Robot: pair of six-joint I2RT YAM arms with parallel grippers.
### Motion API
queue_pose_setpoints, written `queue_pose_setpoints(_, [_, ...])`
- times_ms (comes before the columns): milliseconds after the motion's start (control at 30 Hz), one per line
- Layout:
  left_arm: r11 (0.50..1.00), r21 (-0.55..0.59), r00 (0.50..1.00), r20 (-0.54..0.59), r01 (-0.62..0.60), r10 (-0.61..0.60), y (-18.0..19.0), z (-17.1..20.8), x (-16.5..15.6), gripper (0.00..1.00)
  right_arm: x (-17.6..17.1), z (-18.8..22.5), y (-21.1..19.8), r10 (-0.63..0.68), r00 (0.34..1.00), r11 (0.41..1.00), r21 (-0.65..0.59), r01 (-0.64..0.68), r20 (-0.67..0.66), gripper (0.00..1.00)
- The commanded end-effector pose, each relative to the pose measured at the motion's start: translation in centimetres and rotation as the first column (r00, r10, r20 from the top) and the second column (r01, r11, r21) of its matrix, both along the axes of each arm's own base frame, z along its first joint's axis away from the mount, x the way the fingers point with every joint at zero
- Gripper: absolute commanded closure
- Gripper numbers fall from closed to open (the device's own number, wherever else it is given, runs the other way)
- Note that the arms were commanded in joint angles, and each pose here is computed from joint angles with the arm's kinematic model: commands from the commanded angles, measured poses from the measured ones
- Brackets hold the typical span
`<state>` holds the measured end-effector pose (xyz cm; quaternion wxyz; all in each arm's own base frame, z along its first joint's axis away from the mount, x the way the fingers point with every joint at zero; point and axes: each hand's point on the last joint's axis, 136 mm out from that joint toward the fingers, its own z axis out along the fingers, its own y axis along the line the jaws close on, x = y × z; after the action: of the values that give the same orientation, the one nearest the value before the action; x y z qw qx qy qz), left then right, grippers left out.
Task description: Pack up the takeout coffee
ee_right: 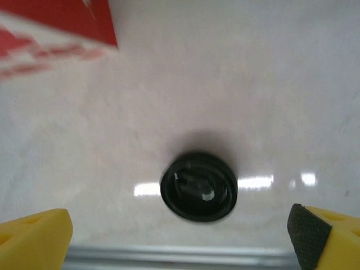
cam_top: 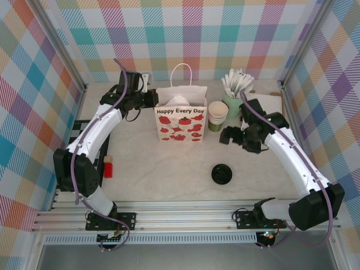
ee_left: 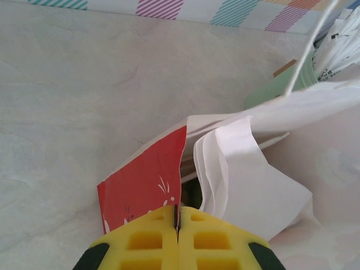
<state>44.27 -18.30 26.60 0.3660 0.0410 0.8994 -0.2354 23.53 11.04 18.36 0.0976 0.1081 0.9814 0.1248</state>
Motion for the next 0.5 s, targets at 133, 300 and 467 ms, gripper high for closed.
queue_pose_setpoints(133, [0.998,-0.044,0.999,0.002,-0.034,0.035,0.3,1.2,0.4,0.98,-5.2,-3.1,0.0,-0.105,0.975,0.992,0.054,0.118,-0.195,0.0])
queue_pose_setpoints(300, [0.998,-0.012,0.998,0.024,-0.062,0.063,1.3,2.5,0.0,0.67,-6.6,-4.5,-0.6,-0.077,0.971,0.996,0.029,0.086,-0.225,0.0])
queue_pose_setpoints(467, [0.998,-0.009,0.996,0.066,-0.057,0.057,1.7,5.5,-0.7,0.41,-10.0,-6.0,0.5,-0.09,0.946,0.992,0.053,0.112,-0.311,0.0])
